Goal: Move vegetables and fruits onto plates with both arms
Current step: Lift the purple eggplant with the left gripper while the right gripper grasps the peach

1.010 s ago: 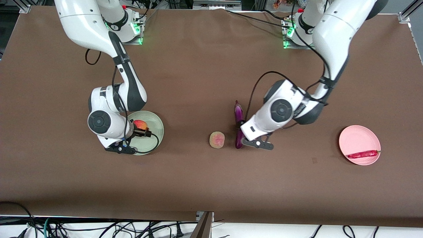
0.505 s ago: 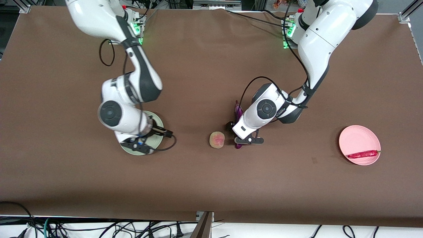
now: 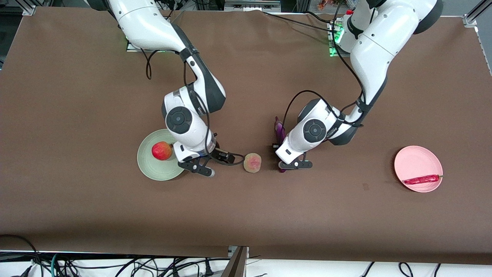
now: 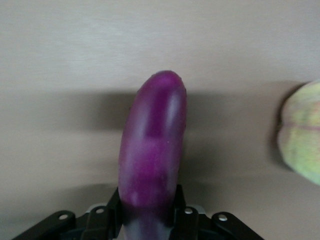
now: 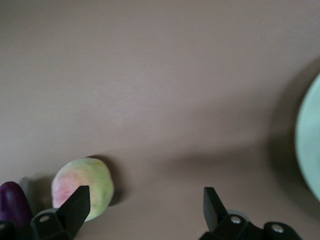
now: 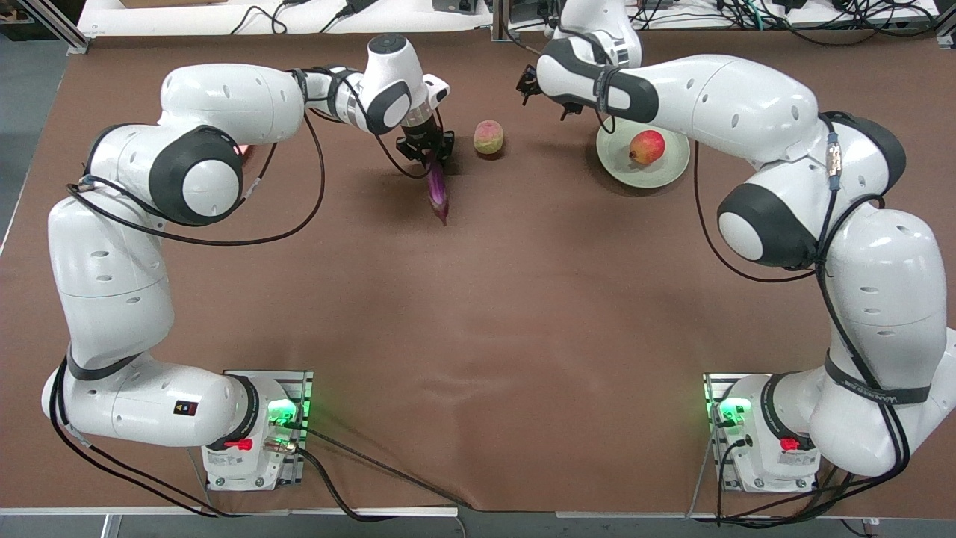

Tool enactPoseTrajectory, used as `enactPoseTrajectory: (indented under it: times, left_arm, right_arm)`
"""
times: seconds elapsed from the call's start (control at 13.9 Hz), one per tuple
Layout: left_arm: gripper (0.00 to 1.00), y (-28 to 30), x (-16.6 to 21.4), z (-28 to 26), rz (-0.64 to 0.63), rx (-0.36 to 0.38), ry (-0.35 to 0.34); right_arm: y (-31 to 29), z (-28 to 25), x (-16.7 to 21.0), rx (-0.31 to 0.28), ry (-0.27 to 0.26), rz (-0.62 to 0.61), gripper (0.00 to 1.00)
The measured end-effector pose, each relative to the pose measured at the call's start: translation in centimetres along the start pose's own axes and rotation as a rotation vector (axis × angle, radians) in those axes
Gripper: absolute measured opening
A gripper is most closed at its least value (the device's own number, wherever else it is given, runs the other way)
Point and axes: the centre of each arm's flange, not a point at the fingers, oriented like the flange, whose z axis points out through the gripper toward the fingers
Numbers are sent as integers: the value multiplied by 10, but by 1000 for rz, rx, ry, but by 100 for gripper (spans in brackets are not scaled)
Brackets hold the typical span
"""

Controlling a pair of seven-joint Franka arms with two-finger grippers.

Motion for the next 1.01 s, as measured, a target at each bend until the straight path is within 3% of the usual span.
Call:
enactPoseTrajectory:
  times: [0.22,0.43,0.72,1.01]
  left_arm:
    - [41,-26,10,-57,-25,56,-16]
    - [41,-65,16,-114,-22,126,-63]
    - [39,-136,36,-148,133,216,-139]
    - [39,-223,52,-157,258,323,-188]
  right_arm:
    - [-24,11,-20,22,18,-43,100]
    - [-63,27,-56,88,71,-87,100]
    - [-81,60,-79,172,161,-115,100]
    - [-78,84,-85,105,237,-241,100]
